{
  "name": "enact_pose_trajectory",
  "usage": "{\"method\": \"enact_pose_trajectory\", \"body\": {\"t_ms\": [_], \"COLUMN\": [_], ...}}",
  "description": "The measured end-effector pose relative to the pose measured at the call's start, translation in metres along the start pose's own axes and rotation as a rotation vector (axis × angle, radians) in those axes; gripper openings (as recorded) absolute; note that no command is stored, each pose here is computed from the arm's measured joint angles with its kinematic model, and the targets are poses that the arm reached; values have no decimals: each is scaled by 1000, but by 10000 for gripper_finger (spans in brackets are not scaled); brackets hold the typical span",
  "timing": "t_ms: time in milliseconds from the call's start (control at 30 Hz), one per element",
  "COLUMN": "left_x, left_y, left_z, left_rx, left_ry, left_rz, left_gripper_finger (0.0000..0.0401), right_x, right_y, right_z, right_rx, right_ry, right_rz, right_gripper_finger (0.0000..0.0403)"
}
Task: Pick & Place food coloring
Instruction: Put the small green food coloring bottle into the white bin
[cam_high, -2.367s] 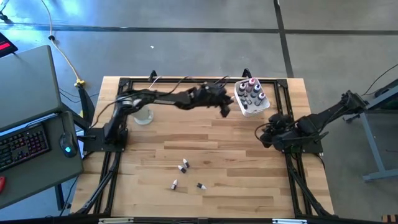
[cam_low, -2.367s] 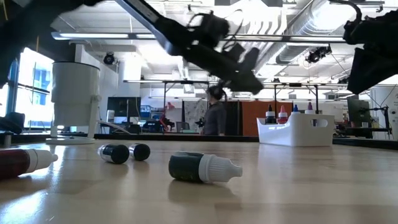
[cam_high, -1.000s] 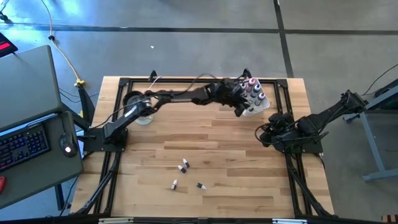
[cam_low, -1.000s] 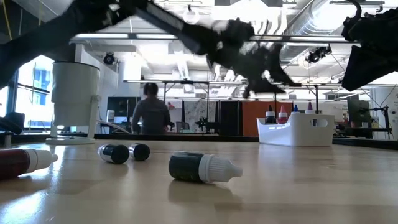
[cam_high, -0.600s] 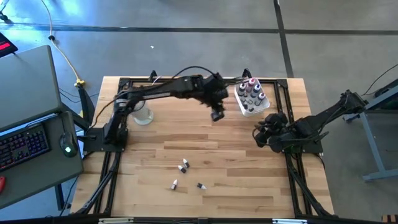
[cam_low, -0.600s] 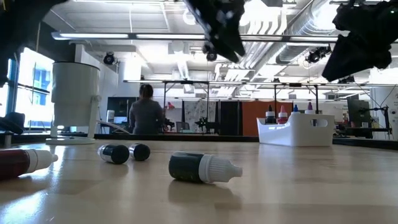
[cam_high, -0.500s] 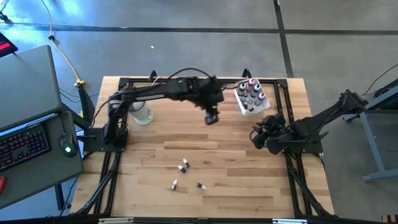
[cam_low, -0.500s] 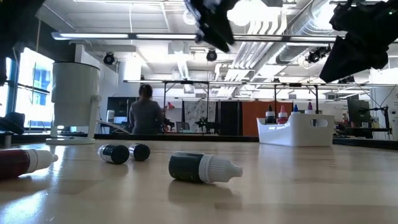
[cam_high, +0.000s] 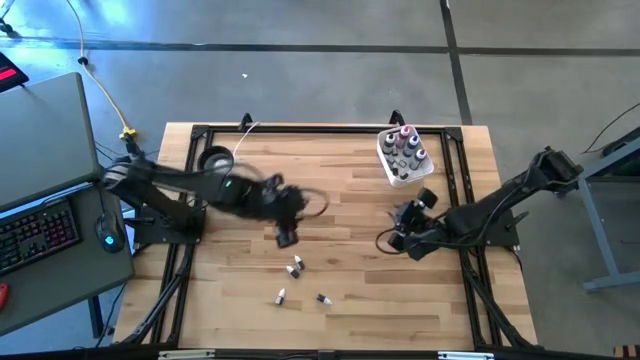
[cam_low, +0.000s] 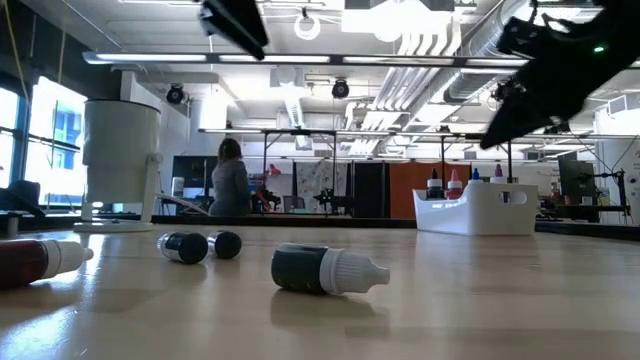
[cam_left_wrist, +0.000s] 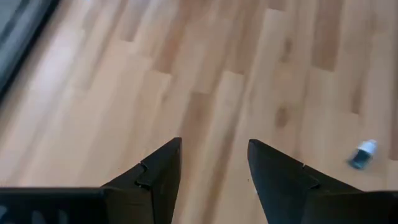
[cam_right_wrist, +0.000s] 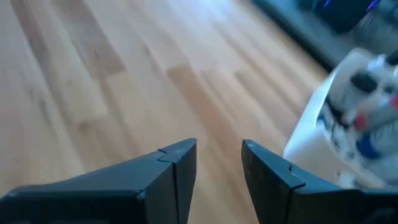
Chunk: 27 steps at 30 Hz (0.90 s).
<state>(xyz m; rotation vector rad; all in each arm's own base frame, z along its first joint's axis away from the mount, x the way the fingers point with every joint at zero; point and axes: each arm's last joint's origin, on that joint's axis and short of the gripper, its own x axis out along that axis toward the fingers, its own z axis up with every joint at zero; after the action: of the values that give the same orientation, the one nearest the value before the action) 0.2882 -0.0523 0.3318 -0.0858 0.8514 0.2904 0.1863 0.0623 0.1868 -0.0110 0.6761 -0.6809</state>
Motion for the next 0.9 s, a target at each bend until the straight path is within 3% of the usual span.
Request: {"method": "enact_pose_trajectory", "body": {"t_ms": [133,333,433,533,633,800,900], "left_x": [0,2,0,-1,-1,-1,-1], "left_y": [-15,-28,-33,-36,-36,-36,-36], "left_z": [-38,-69,-73,-75,-75,-75,-75], "left_rx": [-40,-64,-59,-50,-51,-59,-58], "left_ry": [-94,-119,-126,-126,-129,-137,-137], "left_rz": [-97,-167,-164,-170,-167,-149,-149], "left_gripper_finger": [181,181,181,181,181,181,181], "right_x": [17,35,38,42,49,61,64], "right_y": [13,53,77,106,139,180,198], "right_z": [18,40,41,38,39,48,58], "right_rx": [7,41,85,75,28,-27,4], "right_ry": [-76,-159,-240,-221,-139,114,238], "right_rz": [65,612,778,815,781,689,669], "right_gripper_finger": [121,121,121,121,121,121,121]}}
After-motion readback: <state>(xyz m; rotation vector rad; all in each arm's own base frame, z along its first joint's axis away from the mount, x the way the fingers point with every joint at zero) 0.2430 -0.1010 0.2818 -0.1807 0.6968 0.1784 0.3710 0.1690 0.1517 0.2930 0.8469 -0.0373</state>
